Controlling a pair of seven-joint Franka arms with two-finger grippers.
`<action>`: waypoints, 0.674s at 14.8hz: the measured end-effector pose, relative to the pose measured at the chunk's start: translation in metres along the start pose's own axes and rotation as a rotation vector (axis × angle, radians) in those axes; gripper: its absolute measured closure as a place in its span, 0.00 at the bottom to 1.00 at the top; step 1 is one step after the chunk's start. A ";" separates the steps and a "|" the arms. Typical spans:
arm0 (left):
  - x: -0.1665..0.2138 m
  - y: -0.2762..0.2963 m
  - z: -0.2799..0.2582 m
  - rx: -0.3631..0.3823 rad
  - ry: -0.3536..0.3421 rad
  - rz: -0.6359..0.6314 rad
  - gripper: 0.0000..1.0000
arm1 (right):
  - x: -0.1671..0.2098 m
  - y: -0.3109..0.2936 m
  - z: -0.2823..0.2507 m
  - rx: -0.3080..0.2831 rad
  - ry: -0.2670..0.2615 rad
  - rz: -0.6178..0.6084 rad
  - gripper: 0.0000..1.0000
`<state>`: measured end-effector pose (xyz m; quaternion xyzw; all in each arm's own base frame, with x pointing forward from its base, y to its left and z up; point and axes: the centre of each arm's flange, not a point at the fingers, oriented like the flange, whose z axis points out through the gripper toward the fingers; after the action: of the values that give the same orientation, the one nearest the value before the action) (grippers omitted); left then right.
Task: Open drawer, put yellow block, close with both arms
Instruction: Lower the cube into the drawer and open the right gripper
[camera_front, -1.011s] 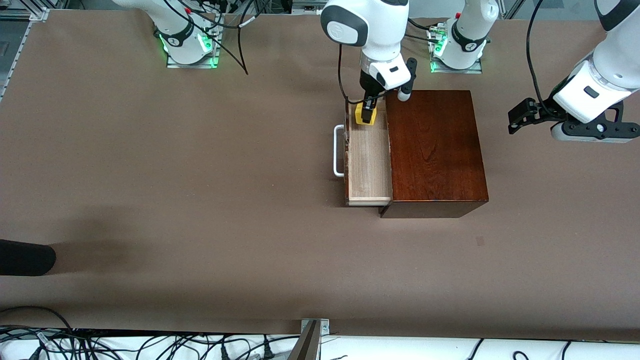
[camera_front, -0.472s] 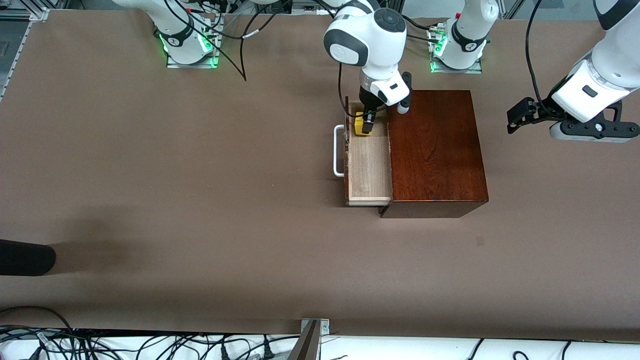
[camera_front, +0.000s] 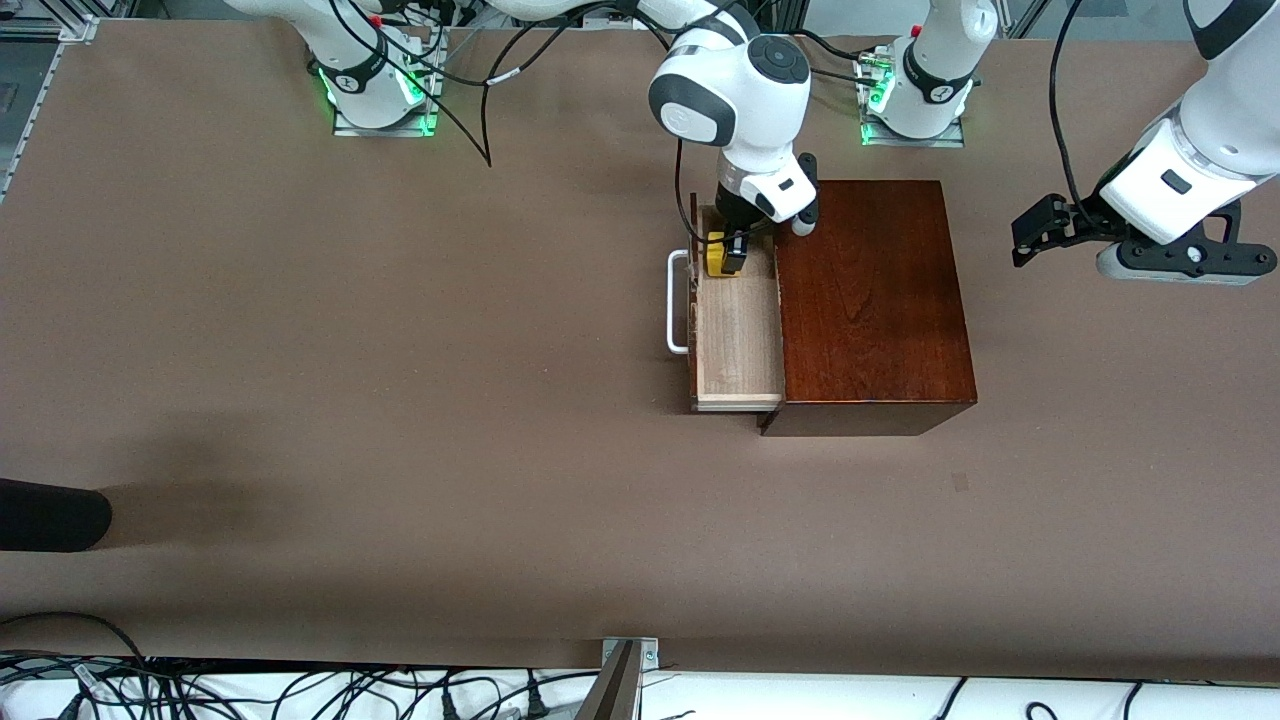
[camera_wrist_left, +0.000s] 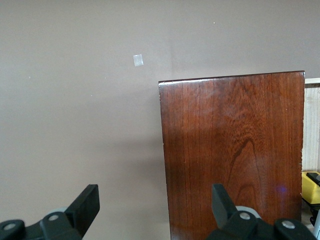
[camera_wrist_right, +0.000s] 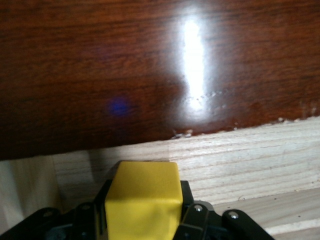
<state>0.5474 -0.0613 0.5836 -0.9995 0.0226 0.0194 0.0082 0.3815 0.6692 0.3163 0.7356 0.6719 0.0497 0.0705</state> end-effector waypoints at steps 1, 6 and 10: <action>0.000 0.000 0.000 0.000 0.000 0.000 0.00 | 0.000 0.000 0.000 0.000 -0.001 -0.006 0.44; 0.000 0.000 0.000 0.000 0.001 0.000 0.00 | -0.002 0.004 0.002 -0.001 -0.004 -0.032 0.44; 0.000 0.000 0.000 0.000 0.001 0.000 0.00 | -0.002 0.004 0.002 -0.001 -0.004 -0.032 0.44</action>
<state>0.5474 -0.0613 0.5838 -0.9995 0.0226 0.0191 0.0081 0.3855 0.6669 0.3152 0.7247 0.6836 0.0475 0.0731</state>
